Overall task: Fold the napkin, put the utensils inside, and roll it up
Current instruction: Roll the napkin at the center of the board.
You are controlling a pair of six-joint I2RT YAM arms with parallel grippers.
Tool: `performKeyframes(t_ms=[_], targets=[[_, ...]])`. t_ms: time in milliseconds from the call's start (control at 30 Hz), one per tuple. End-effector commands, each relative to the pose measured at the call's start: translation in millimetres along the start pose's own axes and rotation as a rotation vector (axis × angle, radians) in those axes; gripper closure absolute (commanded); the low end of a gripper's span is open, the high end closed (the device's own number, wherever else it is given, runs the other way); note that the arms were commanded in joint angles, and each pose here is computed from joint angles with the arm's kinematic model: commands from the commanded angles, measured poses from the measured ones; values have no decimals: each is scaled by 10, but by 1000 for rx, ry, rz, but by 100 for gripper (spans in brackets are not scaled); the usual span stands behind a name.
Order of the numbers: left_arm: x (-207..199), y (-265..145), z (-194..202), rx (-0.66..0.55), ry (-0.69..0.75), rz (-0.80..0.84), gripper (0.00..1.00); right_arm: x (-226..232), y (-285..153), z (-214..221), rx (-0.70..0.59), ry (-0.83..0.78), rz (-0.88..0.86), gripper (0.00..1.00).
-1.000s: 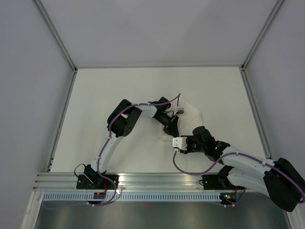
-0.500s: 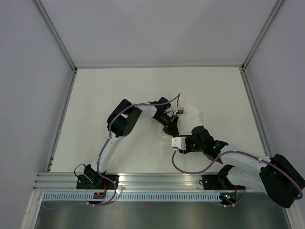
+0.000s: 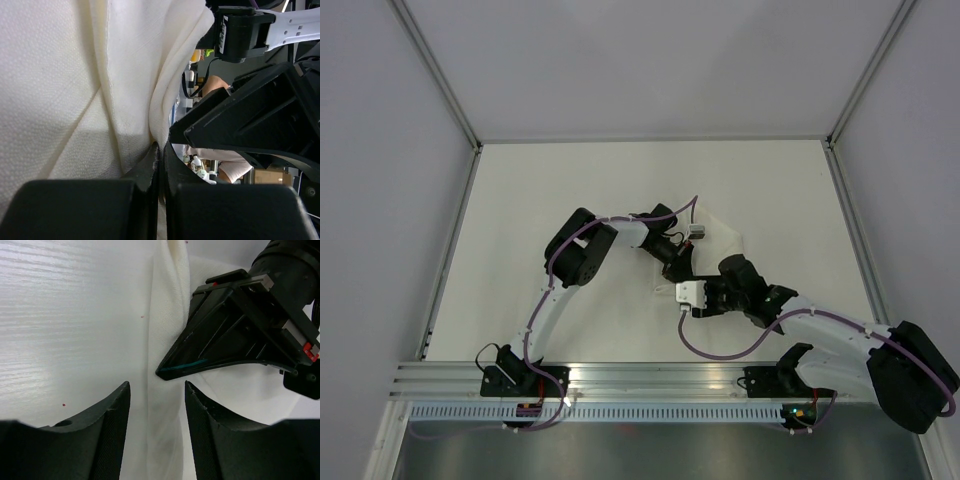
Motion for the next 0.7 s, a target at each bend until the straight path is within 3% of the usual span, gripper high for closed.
performKeyframes(t_ms=[0,233,667], targets=[[143,-11,99,0,-84,-16,98,10,-6,-94,-64,-5,-61,46],[206,-8,114,2,-99,-14,98,180,54,95,-34,-47,-79,44],[219,-31,122,-2,-105,-13,98,-29,63,197,-11,-37,-12,45]])
Point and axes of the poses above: each gripper's point midway between its finger pads, its own y axis out along the fingers, its own x axis along the line the jaws close on, z = x × y, the point moved 6 cm from there along -y, back along the fingers, and after that the axes turned 6 degrees about -y, right-handed, at the moved point
